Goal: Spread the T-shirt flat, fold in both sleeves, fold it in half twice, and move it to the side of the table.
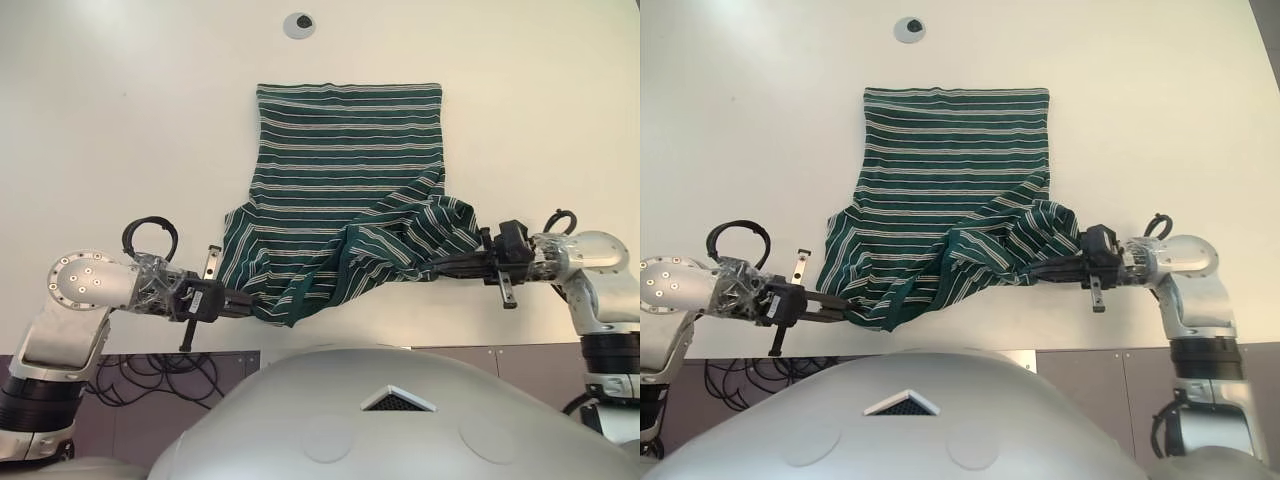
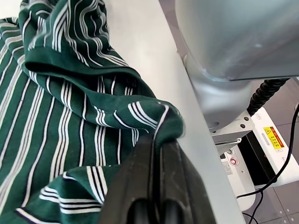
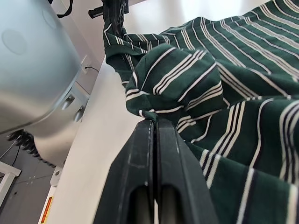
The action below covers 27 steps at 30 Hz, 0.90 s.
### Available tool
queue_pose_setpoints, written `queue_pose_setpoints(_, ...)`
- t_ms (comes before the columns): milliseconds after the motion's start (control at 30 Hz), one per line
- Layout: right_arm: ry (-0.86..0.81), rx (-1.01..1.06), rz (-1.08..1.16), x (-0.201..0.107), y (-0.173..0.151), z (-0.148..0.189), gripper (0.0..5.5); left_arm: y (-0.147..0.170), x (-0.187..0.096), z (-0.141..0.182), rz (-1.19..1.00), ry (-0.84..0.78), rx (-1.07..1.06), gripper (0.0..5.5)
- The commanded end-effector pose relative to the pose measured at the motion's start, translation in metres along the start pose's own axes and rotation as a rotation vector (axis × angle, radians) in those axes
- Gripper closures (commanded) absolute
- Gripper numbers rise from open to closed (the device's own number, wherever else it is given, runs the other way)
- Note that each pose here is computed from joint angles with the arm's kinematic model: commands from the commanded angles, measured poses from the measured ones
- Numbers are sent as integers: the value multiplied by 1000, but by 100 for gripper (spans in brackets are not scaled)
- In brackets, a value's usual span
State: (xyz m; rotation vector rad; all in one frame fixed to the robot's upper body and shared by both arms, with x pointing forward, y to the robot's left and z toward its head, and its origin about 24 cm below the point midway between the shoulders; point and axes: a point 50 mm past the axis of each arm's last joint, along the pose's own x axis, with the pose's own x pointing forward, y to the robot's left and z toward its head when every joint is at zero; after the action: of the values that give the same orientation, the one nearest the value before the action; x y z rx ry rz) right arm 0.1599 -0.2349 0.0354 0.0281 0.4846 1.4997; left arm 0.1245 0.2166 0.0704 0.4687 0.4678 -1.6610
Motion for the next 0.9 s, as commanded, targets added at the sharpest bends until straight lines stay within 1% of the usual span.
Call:
queue_pose_setpoints(33,22,5,-57,-10,8,-13,548,4,4,-6,37,75,45,550)
queue_pose_setpoints(100,46,15,-115,-21,11,-25,548,6,5,-18,35,176,82,550)
queue_pose_setpoints(200,158,40,-209,-44,16,-50,548,3,0,-40,-15,308,78,550)
queue_pose_setpoints(333,266,37,-227,-60,16,-64,548,-2,-6,-57,-44,399,70,550)
queue_pose_setpoints(467,269,24,-231,-64,14,-65,548,0,-8,-65,-37,450,88,550)
queue_pose_setpoints(567,204,69,-244,-64,17,-57,548,1,-5,-57,-21,400,94,550)
queue_pose_setpoints(633,146,142,-260,-60,21,-47,548,6,-2,-47,37,325,60,550)
queue_pose_setpoints(700,81,175,-242,-54,27,-31,548,12,0,-30,73,213,9,550)
queue_pose_setpoints(733,63,176,-218,-52,32,-24,527,13,0,-22,78,178,0,524)
queue_pose_setpoints(767,53,179,-200,-50,35,-19,520,14,-1,-17,79,161,-8,519)
queue_pose_setpoints(900,78,154,-180,-54,41,-4,443,13,-7,-8,46,164,-18,449)
